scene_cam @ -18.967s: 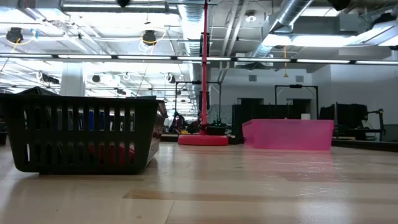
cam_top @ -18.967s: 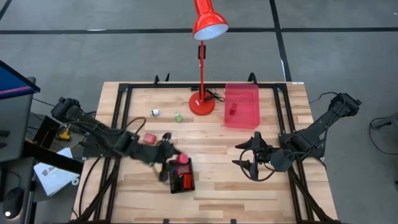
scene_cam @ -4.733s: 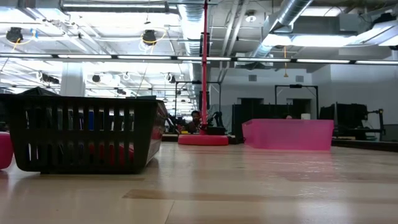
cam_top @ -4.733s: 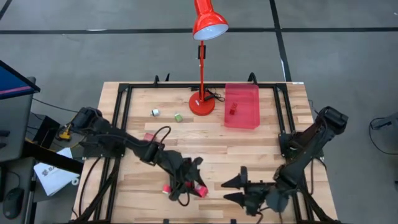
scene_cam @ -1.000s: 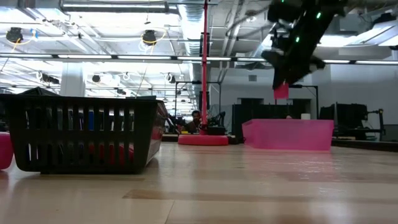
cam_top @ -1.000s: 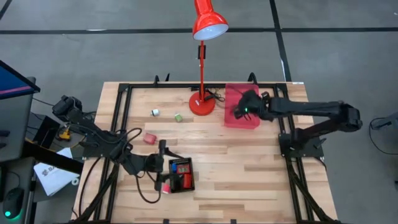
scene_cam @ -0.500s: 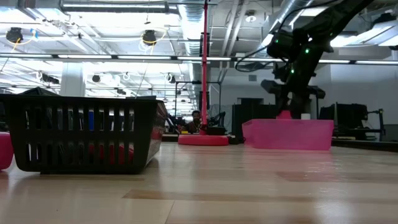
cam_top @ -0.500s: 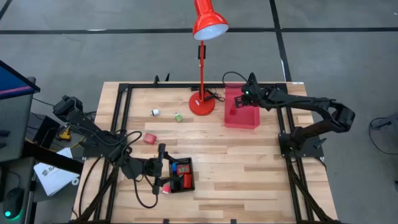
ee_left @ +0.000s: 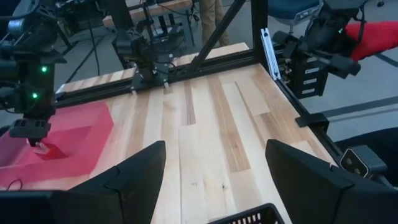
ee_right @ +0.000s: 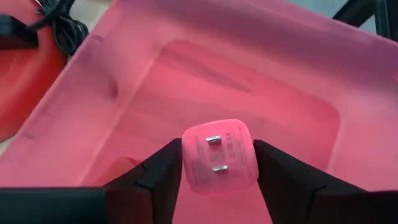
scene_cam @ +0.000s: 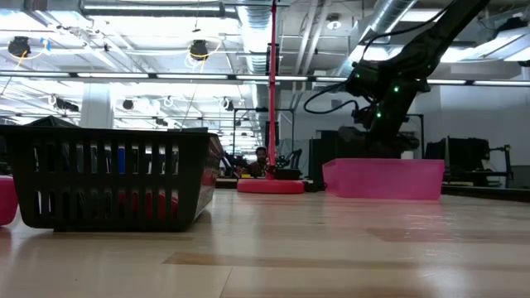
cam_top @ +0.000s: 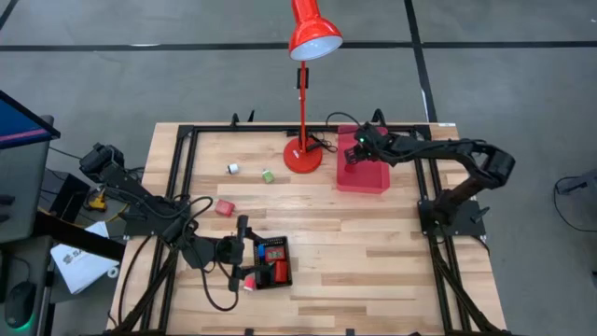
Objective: Pick & Place Office items
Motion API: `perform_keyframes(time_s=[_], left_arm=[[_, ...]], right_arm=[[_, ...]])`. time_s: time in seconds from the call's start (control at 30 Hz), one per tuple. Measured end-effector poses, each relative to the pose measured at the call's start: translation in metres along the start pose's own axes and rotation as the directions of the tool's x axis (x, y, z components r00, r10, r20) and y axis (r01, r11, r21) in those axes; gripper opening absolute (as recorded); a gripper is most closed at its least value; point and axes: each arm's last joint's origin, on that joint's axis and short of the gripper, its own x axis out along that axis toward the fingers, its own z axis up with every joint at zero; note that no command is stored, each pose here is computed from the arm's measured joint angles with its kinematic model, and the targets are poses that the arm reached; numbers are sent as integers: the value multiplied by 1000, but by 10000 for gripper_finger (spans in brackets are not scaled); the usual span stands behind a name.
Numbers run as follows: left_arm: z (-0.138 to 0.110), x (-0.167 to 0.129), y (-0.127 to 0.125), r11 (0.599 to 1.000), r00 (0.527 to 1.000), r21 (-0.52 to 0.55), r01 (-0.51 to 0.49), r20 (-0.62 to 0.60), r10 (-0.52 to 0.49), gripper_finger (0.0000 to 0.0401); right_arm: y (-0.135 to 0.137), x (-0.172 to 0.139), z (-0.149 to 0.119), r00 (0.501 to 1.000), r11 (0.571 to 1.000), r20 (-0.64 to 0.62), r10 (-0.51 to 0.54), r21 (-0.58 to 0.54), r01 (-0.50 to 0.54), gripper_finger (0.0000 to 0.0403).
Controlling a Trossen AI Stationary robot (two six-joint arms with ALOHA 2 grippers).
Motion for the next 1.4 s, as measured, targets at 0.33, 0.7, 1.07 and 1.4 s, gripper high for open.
perform_keyframes(time_s=[0.33,0.7,1.07,1.4], left_arm=[[-5,0,0,1000,1000,-18,-1,-27,1,274],[-34,-7,-5,982,964,-186,12,-260,-61,274],[-94,2,-64,932,839,-361,-42,-519,-164,274],[-126,6,-81,901,718,-397,-178,-678,-157,264]], right_arm=[[-1,-16,9,996,999,82,36,-23,-34,233],[26,-95,0,929,955,237,285,-155,-253,224],[44,-178,-38,780,840,328,533,-321,-438,223],[45,-209,-59,728,826,399,558,-352,-440,223]])
